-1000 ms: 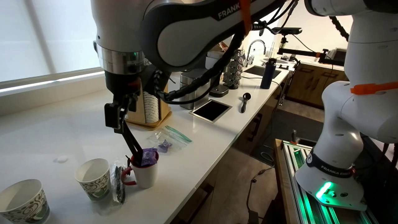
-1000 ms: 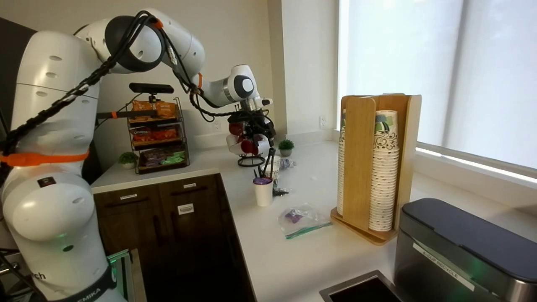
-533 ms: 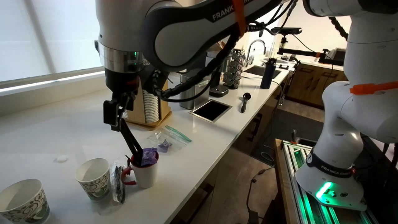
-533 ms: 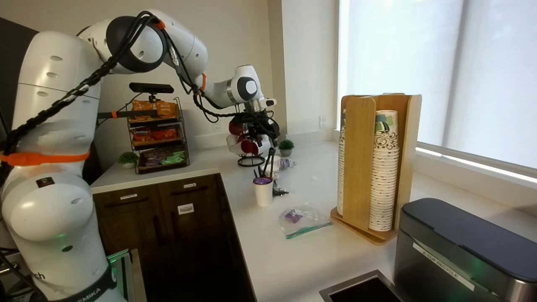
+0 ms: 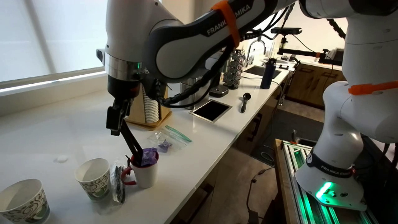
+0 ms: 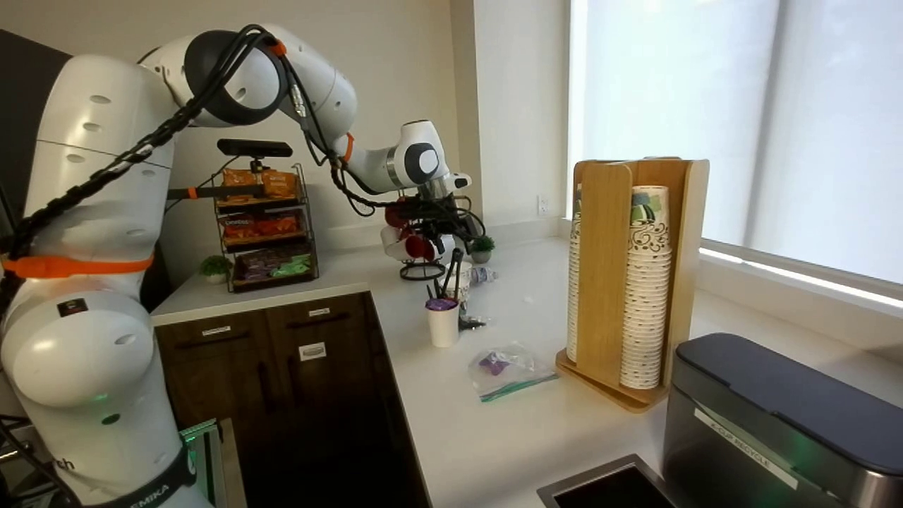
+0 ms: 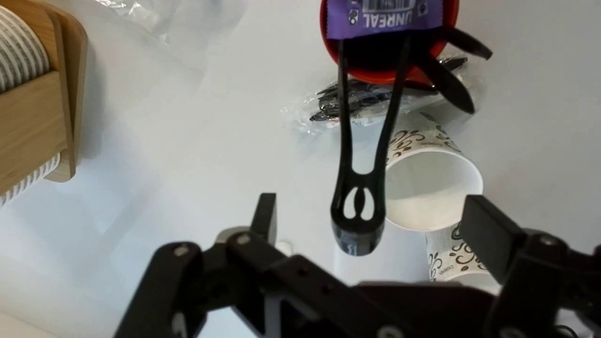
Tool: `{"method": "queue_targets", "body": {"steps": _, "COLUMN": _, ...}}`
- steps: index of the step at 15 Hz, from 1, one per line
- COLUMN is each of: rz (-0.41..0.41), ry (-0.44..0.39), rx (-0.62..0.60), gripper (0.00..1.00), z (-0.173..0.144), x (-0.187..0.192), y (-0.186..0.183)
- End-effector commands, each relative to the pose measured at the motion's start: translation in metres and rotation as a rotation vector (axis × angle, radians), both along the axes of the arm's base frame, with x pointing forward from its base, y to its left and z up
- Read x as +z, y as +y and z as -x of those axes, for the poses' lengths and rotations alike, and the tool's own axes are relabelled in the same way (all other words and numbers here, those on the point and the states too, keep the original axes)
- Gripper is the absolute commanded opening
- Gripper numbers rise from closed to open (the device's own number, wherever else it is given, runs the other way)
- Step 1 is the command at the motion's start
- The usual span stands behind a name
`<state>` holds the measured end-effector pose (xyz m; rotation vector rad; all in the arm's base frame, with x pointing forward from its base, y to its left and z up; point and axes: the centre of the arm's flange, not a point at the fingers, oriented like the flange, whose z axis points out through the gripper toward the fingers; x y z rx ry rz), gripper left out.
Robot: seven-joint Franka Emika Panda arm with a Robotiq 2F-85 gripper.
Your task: Remove the tongs from the cup, then put the spoon in the middle cup
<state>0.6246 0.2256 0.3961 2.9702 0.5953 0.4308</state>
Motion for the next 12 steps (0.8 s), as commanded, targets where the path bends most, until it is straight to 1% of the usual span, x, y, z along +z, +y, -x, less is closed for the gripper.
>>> {"method": "queue_targets", "body": {"steps": 1, "rz": -0.020, "ry": -0.017, "rx": -0.018, "gripper": 1.00, "z": 0.002, "x": -0.002, "y": 0.002}}
{"method": "queue_targets", "body": {"steps": 3, "rz": -0.038, "ry": -0.006, "rx": -0.064, "gripper": 1.00, "z": 0.009, "x": -0.011, "y": -0.005}}
{"method": "queue_targets", "body": {"steps": 4, "rz": -0.063, "ry": 0.005, "rx": -0.078, "gripper": 1.00, "z": 0.012, "x": -0.017, "y": -0.012}}
{"method": "queue_targets", "body": {"steps": 7, "rz": -0.106, "ry": 0.032, "rx": -0.086, "gripper": 1.00, "z": 0.017, "x": -0.033, "y": -0.017}}
{"method": "queue_targets", "body": {"steps": 9, "rz": -0.113, "ry": 0.045, "rx": -0.092, "gripper": 1.00, "z": 0.019, "x": -0.041, "y": -0.021}}
{"method": "queue_targets", "body": {"steps": 12, "rz": -0.129, "ry": 0.037, "rx": -0.081, "gripper": 1.00, "z": 0.014, "x": -0.051, "y": -0.026}}
